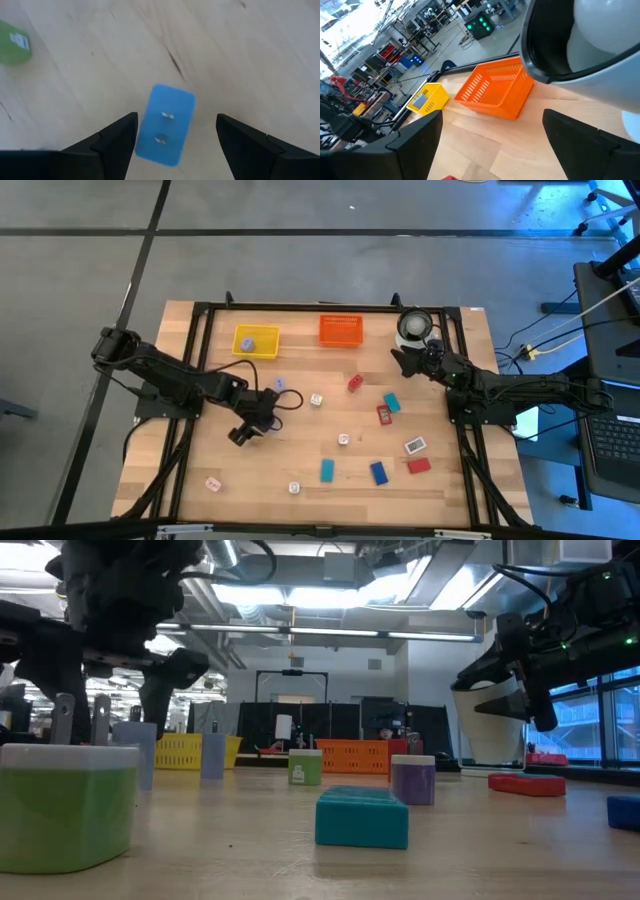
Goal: Pick & Place Office items
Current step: Put the bottom light blue changer adapter into the yellow bin, then put the pink changer adapter into the yellow bin
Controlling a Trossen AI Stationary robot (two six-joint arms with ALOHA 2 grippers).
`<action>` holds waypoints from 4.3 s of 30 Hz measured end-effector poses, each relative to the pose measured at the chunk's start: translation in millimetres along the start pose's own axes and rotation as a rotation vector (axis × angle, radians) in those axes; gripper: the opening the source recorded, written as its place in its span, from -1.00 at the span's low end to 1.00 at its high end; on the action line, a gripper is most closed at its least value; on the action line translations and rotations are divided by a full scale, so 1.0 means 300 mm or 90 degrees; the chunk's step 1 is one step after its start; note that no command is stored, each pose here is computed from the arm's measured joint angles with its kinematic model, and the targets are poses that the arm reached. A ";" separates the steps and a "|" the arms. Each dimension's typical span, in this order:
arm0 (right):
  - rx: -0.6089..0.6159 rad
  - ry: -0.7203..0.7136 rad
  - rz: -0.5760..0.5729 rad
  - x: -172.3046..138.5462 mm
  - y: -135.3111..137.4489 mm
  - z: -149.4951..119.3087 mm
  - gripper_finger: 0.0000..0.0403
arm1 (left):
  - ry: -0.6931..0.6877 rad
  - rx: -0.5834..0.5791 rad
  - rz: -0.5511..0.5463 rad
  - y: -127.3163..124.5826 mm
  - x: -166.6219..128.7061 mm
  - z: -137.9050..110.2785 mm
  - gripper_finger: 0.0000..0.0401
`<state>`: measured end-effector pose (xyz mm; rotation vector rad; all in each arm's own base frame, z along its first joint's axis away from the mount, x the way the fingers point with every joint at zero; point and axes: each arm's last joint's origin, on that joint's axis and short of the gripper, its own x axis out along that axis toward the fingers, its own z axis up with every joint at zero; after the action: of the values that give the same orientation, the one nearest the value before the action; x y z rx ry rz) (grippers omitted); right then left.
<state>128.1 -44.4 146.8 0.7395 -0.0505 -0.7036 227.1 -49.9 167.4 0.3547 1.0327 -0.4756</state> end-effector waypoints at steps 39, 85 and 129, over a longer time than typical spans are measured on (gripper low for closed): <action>-0.033 -0.010 -0.034 0.000 -0.010 -0.003 0.72 | -0.091 -0.119 0.201 0.347 -0.228 0.149 -0.38; -0.032 -0.009 -0.033 0.000 -0.009 -0.003 0.72 | 0.006 -0.963 0.438 0.516 -0.231 -0.411 -0.35; -0.032 -0.010 -0.033 0.000 -0.009 -0.003 0.72 | -0.025 -1.010 0.077 0.067 -0.264 0.242 -0.11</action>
<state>126.6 -45.3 144.4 0.6888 -0.0273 -0.7582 257.0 -52.5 272.4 -0.9962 1.0532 0.5123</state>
